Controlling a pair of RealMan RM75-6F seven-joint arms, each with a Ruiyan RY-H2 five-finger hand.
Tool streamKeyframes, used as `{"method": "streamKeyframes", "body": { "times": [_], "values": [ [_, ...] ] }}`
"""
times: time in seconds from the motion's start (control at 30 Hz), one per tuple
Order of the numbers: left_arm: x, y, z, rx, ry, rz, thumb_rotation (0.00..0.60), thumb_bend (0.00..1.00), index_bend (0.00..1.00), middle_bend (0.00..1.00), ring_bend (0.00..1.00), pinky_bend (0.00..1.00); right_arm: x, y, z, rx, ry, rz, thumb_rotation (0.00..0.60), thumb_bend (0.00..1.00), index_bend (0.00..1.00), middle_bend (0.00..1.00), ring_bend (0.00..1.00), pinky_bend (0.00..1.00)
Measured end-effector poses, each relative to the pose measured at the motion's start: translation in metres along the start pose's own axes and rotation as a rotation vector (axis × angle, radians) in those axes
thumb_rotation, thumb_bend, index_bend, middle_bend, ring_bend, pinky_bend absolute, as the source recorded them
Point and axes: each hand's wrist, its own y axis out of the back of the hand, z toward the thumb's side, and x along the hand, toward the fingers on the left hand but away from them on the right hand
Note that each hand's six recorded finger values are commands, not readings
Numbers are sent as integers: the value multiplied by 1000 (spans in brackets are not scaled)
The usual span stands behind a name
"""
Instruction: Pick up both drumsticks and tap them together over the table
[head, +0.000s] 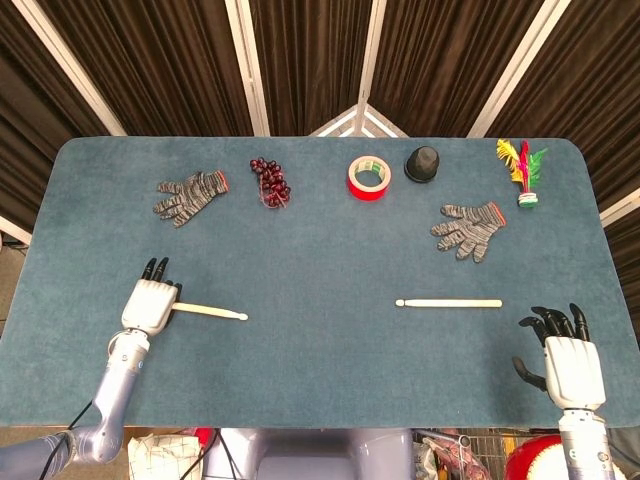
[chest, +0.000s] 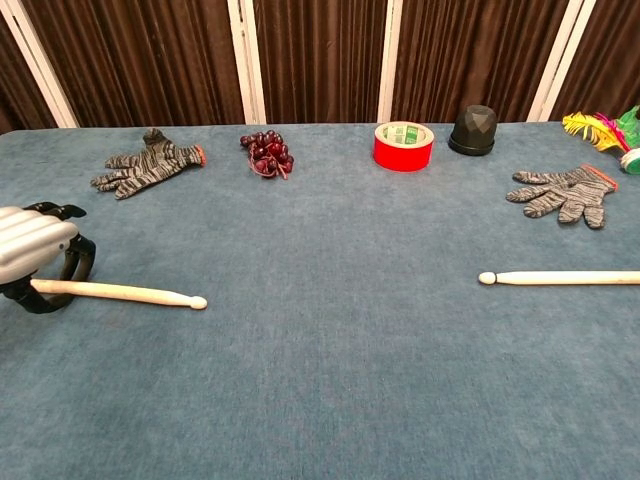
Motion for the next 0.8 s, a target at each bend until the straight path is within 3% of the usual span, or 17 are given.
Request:
{"method": "streamKeyframes", "body": {
  "times": [0.8],
  "values": [
    [-2,7,2,21,-2,15,600,482,475,462,23,0,0,0,0,2,-7,3,600,264,376,245,208,12]
  ]
}}
